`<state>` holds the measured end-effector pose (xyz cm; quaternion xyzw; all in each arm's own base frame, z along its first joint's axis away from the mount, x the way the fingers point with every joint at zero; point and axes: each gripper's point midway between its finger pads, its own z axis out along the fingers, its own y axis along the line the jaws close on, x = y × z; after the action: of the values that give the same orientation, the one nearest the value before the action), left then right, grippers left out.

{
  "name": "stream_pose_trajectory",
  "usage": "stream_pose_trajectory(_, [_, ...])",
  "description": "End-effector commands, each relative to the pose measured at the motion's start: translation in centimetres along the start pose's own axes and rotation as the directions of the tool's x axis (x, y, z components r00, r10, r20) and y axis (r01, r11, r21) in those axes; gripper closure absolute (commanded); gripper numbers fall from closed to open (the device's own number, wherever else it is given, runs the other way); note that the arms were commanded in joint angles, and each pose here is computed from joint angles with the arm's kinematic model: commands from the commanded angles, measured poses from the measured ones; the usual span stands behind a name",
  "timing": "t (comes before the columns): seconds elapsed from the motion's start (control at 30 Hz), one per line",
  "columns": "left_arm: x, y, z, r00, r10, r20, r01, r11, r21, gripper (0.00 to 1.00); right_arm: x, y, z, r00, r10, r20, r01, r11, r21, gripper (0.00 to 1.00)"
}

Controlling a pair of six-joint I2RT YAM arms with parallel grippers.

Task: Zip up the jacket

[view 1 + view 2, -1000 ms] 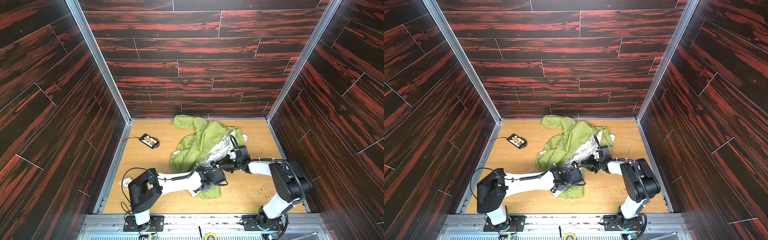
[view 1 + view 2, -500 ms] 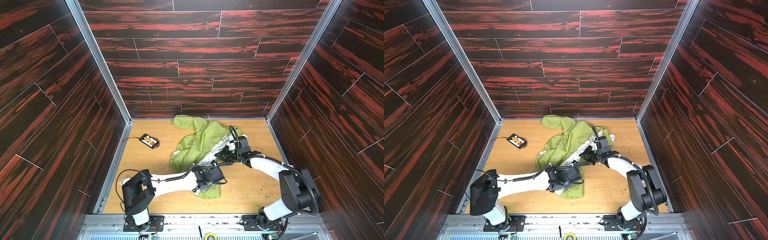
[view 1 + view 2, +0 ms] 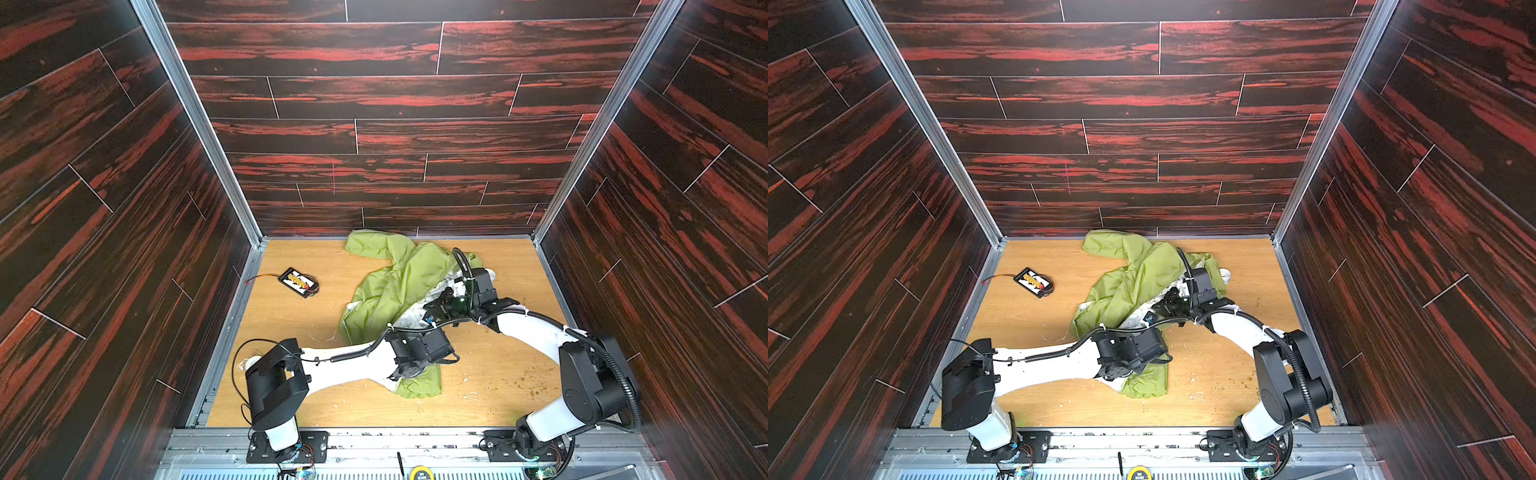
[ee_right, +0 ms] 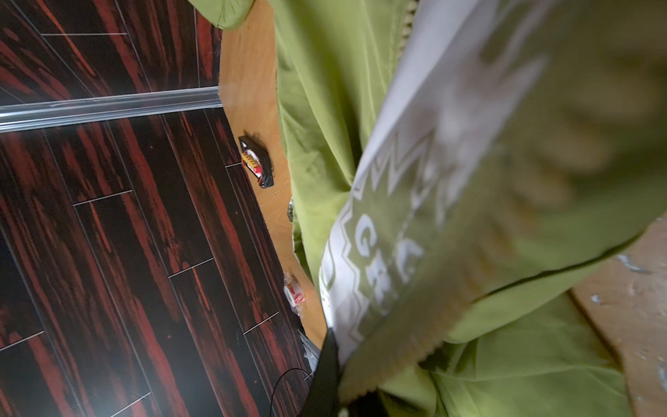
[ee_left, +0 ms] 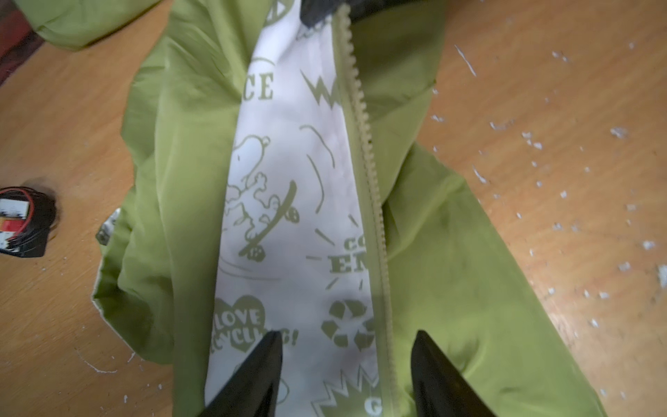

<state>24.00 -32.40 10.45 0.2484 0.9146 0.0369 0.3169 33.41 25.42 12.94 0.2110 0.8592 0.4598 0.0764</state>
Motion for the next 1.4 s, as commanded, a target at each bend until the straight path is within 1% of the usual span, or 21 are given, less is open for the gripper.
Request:
stream_pose_trajectory(0.0, [-1.2, 0.2, 0.6, 0.998, -0.050, 0.033, 0.052, 0.997, -0.065, 0.40, 0.2, 1.6, -0.2, 1.000, 0.009, -0.006, -0.009, 0.999, -0.039, 1.00])
stream_pose_trajectory(0.07, [-1.3, -0.1, 1.0, 0.998, -0.055, 0.032, 0.057, 0.995, -0.076, 0.40, 0.2, 1.8, -0.2, 1.000, 0.011, -0.009, -0.012, 0.999, -0.043, 1.00])
stream_pose_trajectory(0.17, [-1.3, 0.6, 1.5, 0.997, -0.067, 0.031, 0.070, 0.988, -0.137, 0.41, 0.3, 2.0, -0.3, 1.000, 0.015, -0.011, -0.016, 0.999, -0.048, 1.00])
stream_pose_trajectory(0.3, [-0.6, 1.8, 1.6, 0.997, -0.072, 0.026, 0.076, 0.974, -0.212, 0.41, 0.3, 2.2, -0.4, 1.000, 0.015, -0.009, -0.015, 0.999, -0.051, 1.00])
stream_pose_trajectory(0.4, [0.4, 2.5, 1.7, 0.998, -0.067, 0.003, 0.065, 0.969, -0.238, 0.42, 0.0, 2.5, -0.5, 1.000, 0.011, -0.003, -0.012, 0.999, -0.053, 1.00])
stream_pose_trajectory(0.63, [3.2, 2.4, 2.4, 0.996, -0.066, -0.060, 0.053, 0.977, -0.208, 0.49, -0.6, 3.4, -0.5, 1.000, -0.002, 0.004, 0.002, 0.998, -0.058, 1.00])
stream_pose_trajectory(0.77, [2.8, 0.4, 0.6, 0.999, -0.042, -0.003, 0.042, 0.994, -0.104, 0.43, -0.9, 3.8, -0.1, 1.000, -0.007, -0.004, 0.007, 0.998, -0.059, 1.00])
stream_pose_trajectory(0.93, [3.1, -0.4, 0.0, 1.000, -0.030, 0.000, 0.030, 0.996, -0.086, 0.39, -1.1, 4.3, 0.1, 1.000, -0.008, -0.006, 0.008, 0.998, -0.066, 1.00])
stream_pose_trajectory(1.03, [3.8, -0.8, 1.0, 0.999, -0.023, -0.025, 0.020, 0.994, -0.107, 0.39, -1.1, 4.6, 0.1, 1.000, -0.010, -0.012, 0.009, 0.997, -0.074, 1.00])
stream_pose_trajectory(1.1, [4.3, -0.6, 1.6, 0.999, -0.020, -0.038, 0.014, 0.990, -0.143, 0.39, -1.1, 4.5, 0.2, 1.000, -0.009, -0.014, 0.007, 0.997, -0.072, 1.00])
stream_pose_trajectory(1.27, [5.3, 1.0, 2.5, 0.999, -0.018, -0.042, 0.007, 0.968, -0.252, 0.39, -1.0, 4.2, 0.3, 1.000, -0.005, -0.018, 0.003, 0.998, -0.068, 1.00])
stream_pose_trajectory(1.37, [5.7, 1.4, 2.9, 0.999, -0.010, -0.046, -0.003, 0.961, -0.277, 0.39, -1.0, 4.3, 0.2, 1.000, -0.003, -0.021, 0.001, 0.997, -0.074, 1.00])
